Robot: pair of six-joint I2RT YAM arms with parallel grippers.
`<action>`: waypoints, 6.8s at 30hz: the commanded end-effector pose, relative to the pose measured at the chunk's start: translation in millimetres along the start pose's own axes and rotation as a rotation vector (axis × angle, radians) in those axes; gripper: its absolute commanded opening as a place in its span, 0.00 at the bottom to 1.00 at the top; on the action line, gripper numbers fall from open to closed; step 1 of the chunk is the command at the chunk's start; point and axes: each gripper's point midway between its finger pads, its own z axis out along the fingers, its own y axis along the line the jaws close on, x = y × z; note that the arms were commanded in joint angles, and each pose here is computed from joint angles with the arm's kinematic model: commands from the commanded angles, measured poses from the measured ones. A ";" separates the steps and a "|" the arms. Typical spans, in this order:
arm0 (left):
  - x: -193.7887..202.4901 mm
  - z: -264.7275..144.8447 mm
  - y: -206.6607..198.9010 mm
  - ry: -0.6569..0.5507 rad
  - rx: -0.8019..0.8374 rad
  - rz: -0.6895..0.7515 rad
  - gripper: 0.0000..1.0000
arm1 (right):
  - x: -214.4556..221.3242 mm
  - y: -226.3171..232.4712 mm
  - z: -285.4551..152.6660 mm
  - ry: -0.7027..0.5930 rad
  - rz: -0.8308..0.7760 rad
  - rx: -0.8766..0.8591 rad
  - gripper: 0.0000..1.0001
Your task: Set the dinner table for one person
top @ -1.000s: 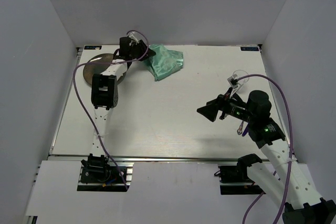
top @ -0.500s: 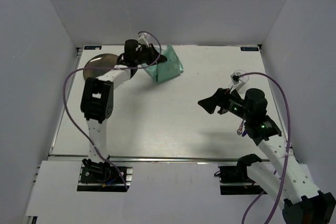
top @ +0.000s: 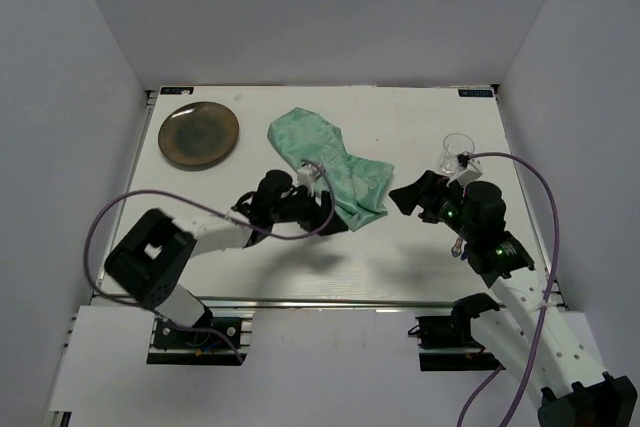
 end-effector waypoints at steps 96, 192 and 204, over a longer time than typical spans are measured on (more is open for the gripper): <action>-218.0 -95.5 117.6 -0.577 -1.162 -0.410 0.00 | -63.1 -54.7 127.1 0.017 0.130 0.187 0.00; -9.6 -139.1 183.0 -0.249 -1.001 -0.817 0.98 | 47.9 -175.2 136.6 0.481 0.050 0.558 0.89; -49.7 -163.6 167.9 -0.336 -1.016 -0.769 0.98 | 14.5 -147.3 144.5 0.429 0.041 0.475 0.89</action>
